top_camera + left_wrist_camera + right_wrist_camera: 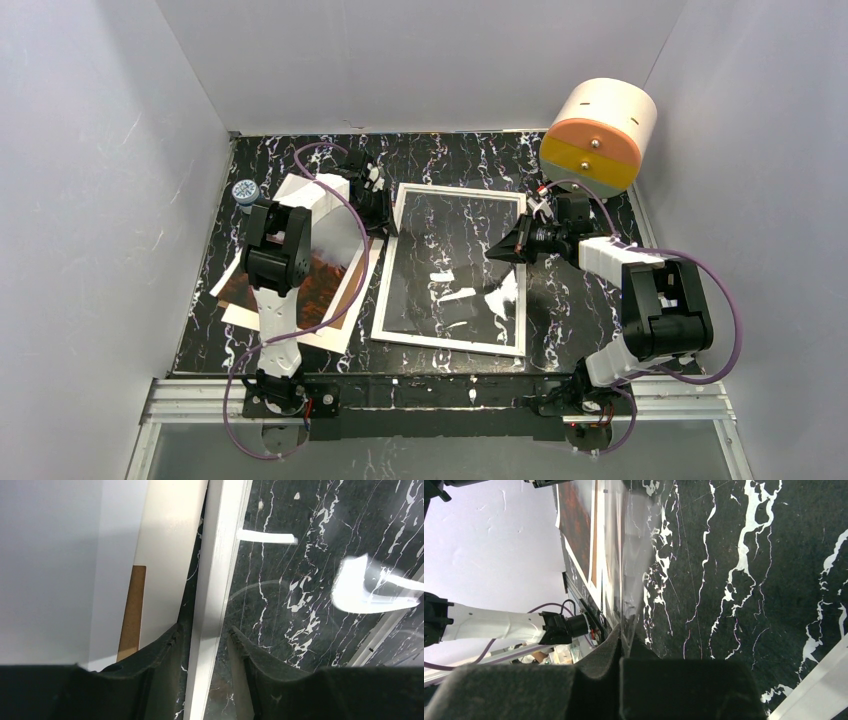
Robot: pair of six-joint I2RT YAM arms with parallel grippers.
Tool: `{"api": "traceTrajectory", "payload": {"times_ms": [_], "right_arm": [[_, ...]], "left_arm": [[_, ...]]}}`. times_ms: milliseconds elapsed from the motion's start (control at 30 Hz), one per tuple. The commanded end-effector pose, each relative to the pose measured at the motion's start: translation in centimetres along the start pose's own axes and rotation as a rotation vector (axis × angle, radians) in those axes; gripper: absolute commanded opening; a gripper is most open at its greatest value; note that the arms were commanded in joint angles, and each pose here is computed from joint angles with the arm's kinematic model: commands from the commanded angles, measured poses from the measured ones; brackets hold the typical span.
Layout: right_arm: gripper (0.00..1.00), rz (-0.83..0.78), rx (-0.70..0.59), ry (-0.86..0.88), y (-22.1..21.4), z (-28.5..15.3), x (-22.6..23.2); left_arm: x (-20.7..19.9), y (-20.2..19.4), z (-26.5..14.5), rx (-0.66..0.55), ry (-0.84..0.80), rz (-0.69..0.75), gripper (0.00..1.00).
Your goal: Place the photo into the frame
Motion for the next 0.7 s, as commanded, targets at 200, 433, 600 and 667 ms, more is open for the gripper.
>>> {"api": "traceTrajectory", "payload": {"times_ms": [200, 433, 600, 667], "right_arm": [[0.01, -0.071, -0.004, 0.016, 1.2, -0.2, 0.6], [0.01, -0.061, 0.006, 0.022, 0.9, 0.0, 0.2], [0.01, -0.046, 0.017, 0.032, 0.7, 0.2, -0.2], [0.01, -0.036, 0.022, 0.032, 0.6, 0.4, -0.5]], "left_arm": [[0.5, -1.5, 0.9, 0.065, 0.012, 0.003, 0.38], [0.6, -1.5, 1.0, 0.068, 0.013, 0.000, 0.35], [0.6, -1.4, 0.9, 0.065, 0.015, -0.004, 0.30], [0.6, -1.4, 0.9, 0.064, 0.013, -0.004, 0.29]]}}
Point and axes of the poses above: each gripper's point midway between its finger pads, its own z axis out along the fingers, its own x axis along the line the jaws close on, y = z × x, the point moved 6 cm from there along -z, back along the fingers, and after that the axes turned 2 degrees about z, right-handed, at the moved point
